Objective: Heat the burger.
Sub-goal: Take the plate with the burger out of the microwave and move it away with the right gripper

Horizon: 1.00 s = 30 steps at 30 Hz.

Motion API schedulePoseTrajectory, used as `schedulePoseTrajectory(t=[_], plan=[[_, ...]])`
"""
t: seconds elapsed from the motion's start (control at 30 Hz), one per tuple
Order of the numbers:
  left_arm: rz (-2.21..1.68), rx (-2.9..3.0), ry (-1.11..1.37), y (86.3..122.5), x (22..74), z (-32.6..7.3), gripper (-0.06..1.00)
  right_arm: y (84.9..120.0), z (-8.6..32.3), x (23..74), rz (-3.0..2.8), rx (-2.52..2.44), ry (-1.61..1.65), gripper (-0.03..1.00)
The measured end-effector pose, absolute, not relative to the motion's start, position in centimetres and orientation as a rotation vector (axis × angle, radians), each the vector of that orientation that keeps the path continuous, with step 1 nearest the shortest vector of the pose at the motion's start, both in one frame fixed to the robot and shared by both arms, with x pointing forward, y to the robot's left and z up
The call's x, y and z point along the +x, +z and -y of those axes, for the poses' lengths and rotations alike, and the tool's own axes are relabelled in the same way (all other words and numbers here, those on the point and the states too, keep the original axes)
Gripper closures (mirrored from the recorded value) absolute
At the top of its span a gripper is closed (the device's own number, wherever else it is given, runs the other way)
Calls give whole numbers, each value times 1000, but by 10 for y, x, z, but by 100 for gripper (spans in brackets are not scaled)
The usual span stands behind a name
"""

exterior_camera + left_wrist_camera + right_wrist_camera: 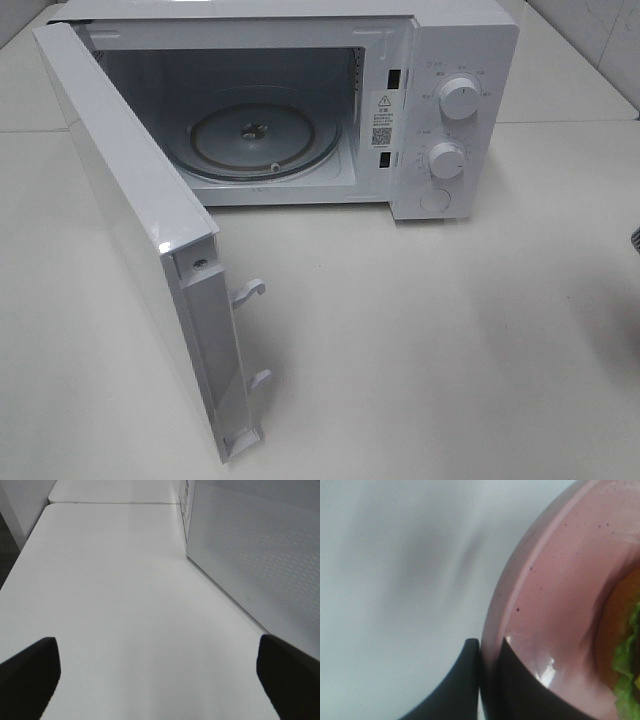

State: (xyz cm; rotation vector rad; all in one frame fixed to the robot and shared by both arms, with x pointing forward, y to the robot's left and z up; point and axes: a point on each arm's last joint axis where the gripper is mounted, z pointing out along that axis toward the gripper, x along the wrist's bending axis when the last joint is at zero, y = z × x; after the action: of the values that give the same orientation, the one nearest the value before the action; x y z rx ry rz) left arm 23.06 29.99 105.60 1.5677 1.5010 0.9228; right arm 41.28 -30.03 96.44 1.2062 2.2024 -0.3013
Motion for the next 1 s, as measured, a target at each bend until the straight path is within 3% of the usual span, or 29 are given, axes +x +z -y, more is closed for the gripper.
schedulePoseTrajectory(t=[1.0], plan=[[-1501, 1568, 923, 1056, 231, -300, -4, 900, 342, 470, -2147, 1600, -341, 91]])
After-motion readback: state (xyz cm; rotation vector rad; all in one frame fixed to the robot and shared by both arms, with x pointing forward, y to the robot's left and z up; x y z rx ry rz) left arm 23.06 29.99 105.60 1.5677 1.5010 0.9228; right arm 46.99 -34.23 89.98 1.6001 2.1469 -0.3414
